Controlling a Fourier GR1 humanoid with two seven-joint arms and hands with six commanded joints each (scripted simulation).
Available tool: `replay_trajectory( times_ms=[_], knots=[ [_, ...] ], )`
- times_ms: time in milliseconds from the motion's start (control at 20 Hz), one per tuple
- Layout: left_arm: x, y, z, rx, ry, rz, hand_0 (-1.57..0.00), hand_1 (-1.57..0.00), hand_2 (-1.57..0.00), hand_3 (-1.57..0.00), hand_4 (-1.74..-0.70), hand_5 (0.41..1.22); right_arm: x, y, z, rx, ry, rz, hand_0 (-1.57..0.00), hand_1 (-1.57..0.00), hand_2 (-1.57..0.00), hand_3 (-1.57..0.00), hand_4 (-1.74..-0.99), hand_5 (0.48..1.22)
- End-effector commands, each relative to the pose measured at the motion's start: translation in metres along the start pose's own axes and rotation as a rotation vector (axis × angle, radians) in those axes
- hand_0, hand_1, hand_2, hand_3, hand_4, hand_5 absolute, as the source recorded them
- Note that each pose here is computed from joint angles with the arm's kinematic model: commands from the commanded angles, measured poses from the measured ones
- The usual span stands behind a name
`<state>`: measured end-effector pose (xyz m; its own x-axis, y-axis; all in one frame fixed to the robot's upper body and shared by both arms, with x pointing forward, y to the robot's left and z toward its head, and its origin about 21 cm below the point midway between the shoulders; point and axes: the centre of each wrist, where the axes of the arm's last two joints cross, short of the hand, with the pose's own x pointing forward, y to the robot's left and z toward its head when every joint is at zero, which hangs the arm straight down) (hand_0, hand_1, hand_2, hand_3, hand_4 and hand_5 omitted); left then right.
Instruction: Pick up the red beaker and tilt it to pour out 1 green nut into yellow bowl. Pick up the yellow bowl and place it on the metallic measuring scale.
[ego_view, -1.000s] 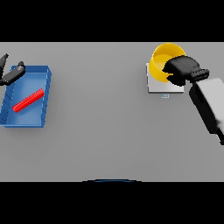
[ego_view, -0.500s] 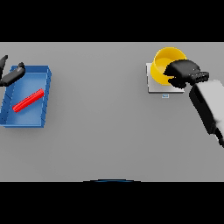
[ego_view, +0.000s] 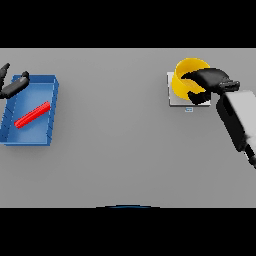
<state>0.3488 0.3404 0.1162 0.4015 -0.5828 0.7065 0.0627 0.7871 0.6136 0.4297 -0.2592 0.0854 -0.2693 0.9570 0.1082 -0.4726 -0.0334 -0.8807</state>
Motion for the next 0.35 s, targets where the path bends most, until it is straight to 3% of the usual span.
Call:
replay_trajectory(
  times_ms=[0, 300],
  knots=[
    [0.0006, -0.0027, 0.0008, 0.001, -0.008, 0.002, 0.0, 0.0, 0.0, 0.0, -0.83, 0.75, -0.001, -0.0004, 0.0006, 0.005, 0.001, 0.01, -0.25, -0.24, -0.19, -0.16, -1.448, 0.824],
    [0.0034, -0.0023, 0.0029, 0.004, -0.005, 0.003, 0.0, 0.0, 0.0, 0.0, -0.83, 0.76, 0.0024, 0.0059, -0.0012, 0.038, 0.019, 0.022, -0.06, -0.06, -0.05, -0.04, -1.39, 0.779]
  ],
)
